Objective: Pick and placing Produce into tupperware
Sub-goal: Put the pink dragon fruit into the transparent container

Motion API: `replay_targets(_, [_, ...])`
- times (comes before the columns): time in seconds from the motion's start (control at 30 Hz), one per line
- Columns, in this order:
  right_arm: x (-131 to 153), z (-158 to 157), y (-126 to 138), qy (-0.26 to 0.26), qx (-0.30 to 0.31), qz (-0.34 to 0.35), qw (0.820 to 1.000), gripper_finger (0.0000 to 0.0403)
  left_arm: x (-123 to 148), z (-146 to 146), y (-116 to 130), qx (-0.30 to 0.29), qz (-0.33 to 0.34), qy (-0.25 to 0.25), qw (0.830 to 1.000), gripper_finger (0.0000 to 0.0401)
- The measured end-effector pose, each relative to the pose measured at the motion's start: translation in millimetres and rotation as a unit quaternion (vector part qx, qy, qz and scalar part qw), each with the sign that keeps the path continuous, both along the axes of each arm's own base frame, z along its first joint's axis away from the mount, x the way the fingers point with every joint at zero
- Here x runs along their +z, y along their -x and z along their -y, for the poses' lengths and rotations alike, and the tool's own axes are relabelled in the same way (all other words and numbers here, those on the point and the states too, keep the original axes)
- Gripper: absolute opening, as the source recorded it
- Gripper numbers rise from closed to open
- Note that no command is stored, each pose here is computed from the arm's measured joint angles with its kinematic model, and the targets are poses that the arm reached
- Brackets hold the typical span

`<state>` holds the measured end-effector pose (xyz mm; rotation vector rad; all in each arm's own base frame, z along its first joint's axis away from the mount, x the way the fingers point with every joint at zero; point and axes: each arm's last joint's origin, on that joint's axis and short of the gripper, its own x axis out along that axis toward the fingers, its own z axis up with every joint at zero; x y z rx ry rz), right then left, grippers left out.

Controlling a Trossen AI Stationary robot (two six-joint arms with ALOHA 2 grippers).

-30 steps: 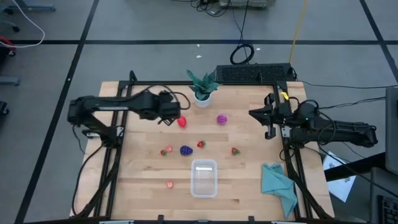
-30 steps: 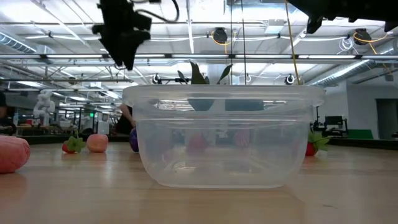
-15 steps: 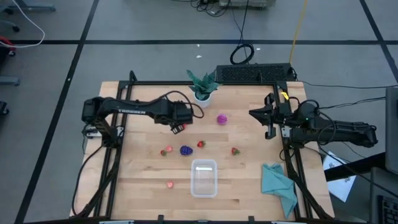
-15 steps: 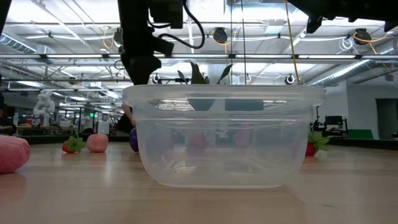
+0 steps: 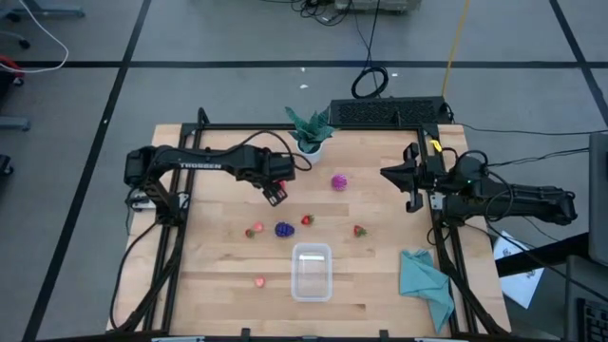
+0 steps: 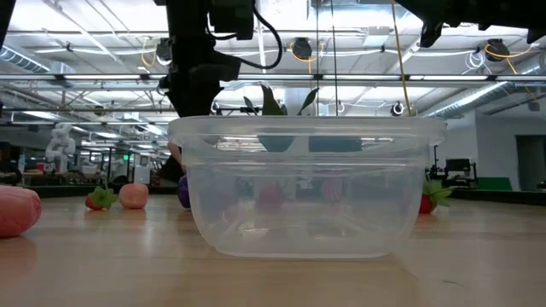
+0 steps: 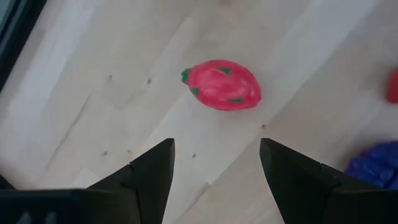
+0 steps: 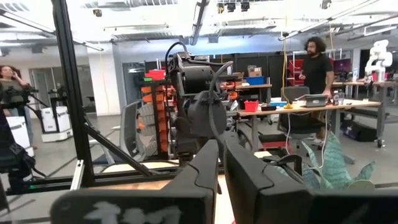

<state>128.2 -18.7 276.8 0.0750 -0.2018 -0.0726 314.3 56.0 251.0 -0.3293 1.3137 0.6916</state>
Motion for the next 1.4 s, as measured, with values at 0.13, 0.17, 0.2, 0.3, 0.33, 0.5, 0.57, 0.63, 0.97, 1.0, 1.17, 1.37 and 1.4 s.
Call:
replay_targets(0.13, [0, 0, 0, 0.0, 0.0, 0.0, 1.0, 0.0018, 0, -7, 1, 0.045, 0.012, 0.015, 0.999, 0.0241])
replay_targets(0.17, [0, 0, 0, 0.0, 0.0, 0.0, 1.0, 0.0018, 0, -9, 2, 0.06, 0.016, 0.022, 0.998, 0.0241])
replay_targets(0.2, [0, 0, 0, 0.001, 0.0, 0.0, 1.0, 0.0018, 0, -11, 2, 0.074, 0.021, 0.028, 0.997, 0.0241])
replay_targets(0.3, [0, 0, 0, 0.004, -0.001, 0.0, 1.0, 0.0018, 0, -18, 3, 0.123, 0.034, 0.034, 0.991, 0.0241])
replay_targets(0.33, [0, 0, 0, 0.004, -0.001, 0.0, 1.0, 0.0018, 0, -21, 4, 0.138, 0.038, 0.035, 0.989, 0.0241])
replay_targets(0.5, [0, 0, 0, 0.006, -0.001, -0.001, 1.0, 0.0018, 0, -36, 5, 0.187, 0.058, 0.043, 0.98, 0.0241])
replay_targets(0.57, [0, 0, 0, 0.009, -0.002, -0.001, 1.0, 0.0018, 0, -41, 5, 0.194, 0.07, 0.055, 0.977, 0.0241])
replay_targets(0.63, [0, 0, 0, 0.011, -0.002, -0.001, 1.0, 0.0018, 0, -45, 4, 0.197, 0.08, 0.073, 0.974, 0.0241])
replay_targets(0.97, [0, 0, 0, 0.022, -0.004, -0.002, 1.0, 0.0018, 1, -61, 8, 0.202, 0.089, 0.071, 0.973, 0.0241])
replay_targets(1.0, [0, 0, 0, 0.022, -0.004, -0.002, 1.0, 0.0018, 1, -62, 8, 0.201, 0.089, 0.071, 0.973, 0.0241])
replay_targets(1.17, [0, 0, 0, 0.022, -0.004, -0.002, 1.0, 0.0018, 1, -60, 8, 0.198, 0.087, 0.071, 0.974, 0.0242])
replay_targets(1.37, [0, 0, 0, 0.022, -0.003, -0.002, 1.0, 0.0018, 1, -49, 4, 0.194, 0.086, 0.073, 0.974, 0.0261])
replay_targets(1.4, [0, 0, 0, 0.022, -0.003, -0.002, 1.0, 0.0018, 1, -48, 4, 0.196, 0.087, 0.072, 0.974, 0.0269])
